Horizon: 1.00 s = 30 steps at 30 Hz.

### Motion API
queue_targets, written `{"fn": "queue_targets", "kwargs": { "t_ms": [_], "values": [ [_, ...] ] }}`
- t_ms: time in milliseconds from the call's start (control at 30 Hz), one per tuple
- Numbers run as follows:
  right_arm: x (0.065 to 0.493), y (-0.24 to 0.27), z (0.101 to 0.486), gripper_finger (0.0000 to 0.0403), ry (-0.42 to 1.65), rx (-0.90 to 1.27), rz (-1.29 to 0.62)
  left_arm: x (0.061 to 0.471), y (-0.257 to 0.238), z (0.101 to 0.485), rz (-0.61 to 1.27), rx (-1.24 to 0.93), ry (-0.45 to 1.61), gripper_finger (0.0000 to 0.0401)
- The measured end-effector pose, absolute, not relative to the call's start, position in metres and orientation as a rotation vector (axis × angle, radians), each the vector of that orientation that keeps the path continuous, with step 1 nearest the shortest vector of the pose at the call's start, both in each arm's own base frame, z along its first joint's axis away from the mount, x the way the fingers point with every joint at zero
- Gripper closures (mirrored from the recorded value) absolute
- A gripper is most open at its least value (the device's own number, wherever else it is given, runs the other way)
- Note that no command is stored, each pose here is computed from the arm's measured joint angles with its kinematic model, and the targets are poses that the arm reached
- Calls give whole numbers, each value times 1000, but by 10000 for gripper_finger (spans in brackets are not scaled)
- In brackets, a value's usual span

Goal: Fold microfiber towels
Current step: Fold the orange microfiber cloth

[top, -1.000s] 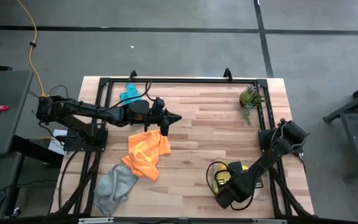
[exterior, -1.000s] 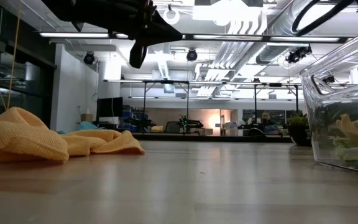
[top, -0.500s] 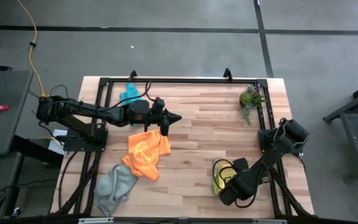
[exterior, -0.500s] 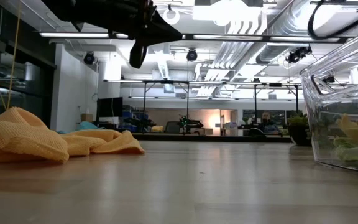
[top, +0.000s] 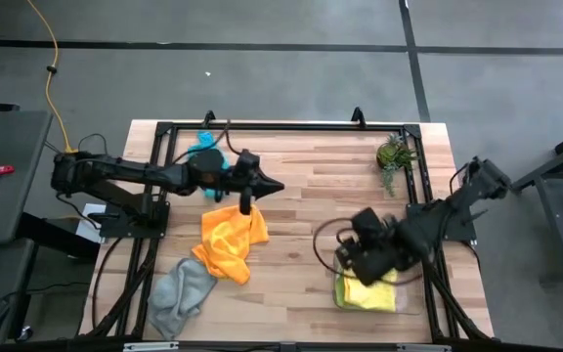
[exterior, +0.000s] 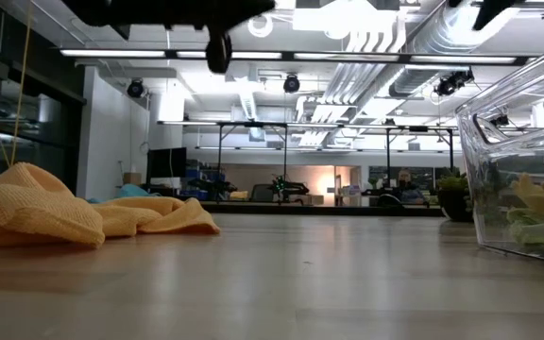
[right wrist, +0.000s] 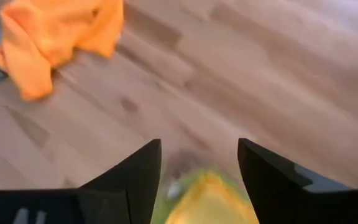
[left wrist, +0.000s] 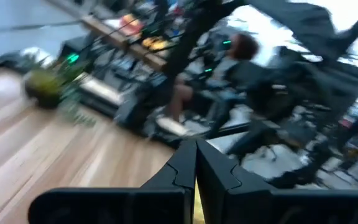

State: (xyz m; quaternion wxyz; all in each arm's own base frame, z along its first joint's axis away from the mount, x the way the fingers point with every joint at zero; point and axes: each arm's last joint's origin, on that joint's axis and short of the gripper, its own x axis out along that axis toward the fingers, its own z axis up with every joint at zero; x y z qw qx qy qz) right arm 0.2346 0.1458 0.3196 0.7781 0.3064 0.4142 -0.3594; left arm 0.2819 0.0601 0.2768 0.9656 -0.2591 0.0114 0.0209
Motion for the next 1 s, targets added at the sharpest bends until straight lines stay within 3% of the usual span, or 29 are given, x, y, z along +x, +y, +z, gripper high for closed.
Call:
{"fn": "queue_targets", "kwargs": {
  "t_ms": [233, 400, 533, 700, 833, 1000],
  "values": [
    [253, 99, 274, 199, 761, 677, -497, 242, 50, 316, 57, -379, -45, 401],
    [273, 68, 250, 199, 469, 760, -251, 212, 36, 324, 202, -320, 21, 401],
    [283, 48, 243, 199, 299, 752, -170, 198, 24, 321, 301, -308, 99, 401],
    [286, 33, 241, 202, 318, 586, -112, 195, 10, 316, 348, -322, 153, 401],
    [289, 27, 236, 252, 392, 431, -115, 195, 3, 319, 366, -324, 112, 401],
    [310, 18, 212, 381, 495, 355, -110, 192, 2, 335, 377, -334, -35, 401]
  ]
}}
